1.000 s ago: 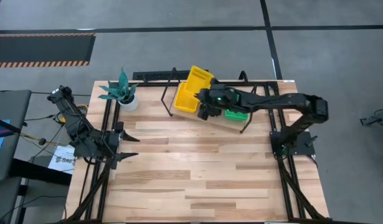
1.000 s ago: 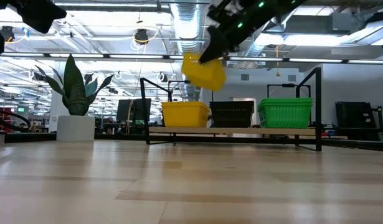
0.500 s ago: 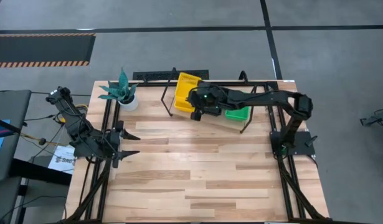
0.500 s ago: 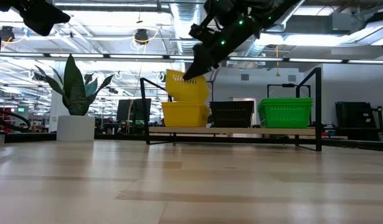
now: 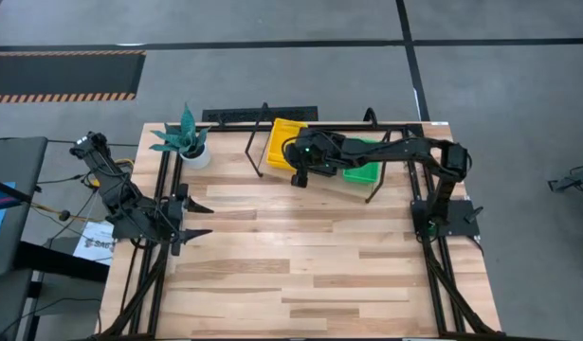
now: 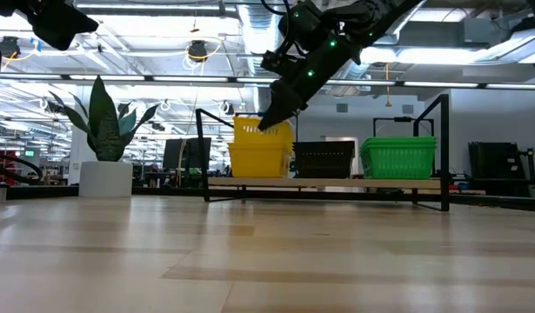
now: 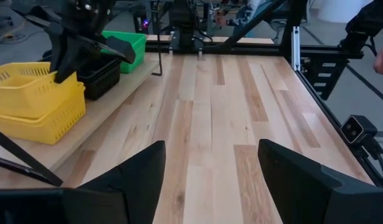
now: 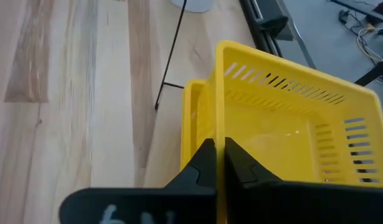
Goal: Stack baskets on shelf by color
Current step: Stack the yellow bin on top of the yellow bin on the shelf, then return to Home Position
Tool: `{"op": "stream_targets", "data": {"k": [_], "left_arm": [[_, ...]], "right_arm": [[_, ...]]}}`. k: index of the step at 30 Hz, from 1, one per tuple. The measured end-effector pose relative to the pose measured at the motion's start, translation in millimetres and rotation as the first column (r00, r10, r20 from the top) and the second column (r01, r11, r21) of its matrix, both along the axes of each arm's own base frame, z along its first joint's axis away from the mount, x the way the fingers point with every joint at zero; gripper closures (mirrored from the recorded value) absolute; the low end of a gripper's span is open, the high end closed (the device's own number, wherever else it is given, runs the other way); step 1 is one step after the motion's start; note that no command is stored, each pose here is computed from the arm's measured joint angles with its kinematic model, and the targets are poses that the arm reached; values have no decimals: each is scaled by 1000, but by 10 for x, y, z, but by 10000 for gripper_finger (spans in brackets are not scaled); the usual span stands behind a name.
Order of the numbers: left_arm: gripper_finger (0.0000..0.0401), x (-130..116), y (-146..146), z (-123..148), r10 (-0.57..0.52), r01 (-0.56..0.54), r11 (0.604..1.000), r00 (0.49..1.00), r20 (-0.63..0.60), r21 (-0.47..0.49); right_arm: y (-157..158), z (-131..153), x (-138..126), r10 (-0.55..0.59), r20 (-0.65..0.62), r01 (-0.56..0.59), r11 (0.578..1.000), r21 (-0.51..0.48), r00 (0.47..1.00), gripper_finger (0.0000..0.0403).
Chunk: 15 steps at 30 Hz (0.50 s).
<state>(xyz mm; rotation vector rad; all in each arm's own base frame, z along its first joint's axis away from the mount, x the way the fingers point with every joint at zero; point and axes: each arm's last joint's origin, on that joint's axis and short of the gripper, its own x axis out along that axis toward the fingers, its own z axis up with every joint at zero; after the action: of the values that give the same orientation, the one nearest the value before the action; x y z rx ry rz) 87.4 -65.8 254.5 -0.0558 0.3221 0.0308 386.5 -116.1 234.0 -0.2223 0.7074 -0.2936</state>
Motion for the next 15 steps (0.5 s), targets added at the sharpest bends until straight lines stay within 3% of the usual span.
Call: {"op": "stream_targets", "data": {"k": [6,15], "left_arm": [[157,0,0,0,0,0,1000,1000,0,0],[157,1,6,2,20,-21,1000,1000,8,8]], "right_arm": [[3,-14,-12,4,-21,-4,1000,0,1000,367],[6,2,-7,0,-19,0,1000,5,1000,275]]}}
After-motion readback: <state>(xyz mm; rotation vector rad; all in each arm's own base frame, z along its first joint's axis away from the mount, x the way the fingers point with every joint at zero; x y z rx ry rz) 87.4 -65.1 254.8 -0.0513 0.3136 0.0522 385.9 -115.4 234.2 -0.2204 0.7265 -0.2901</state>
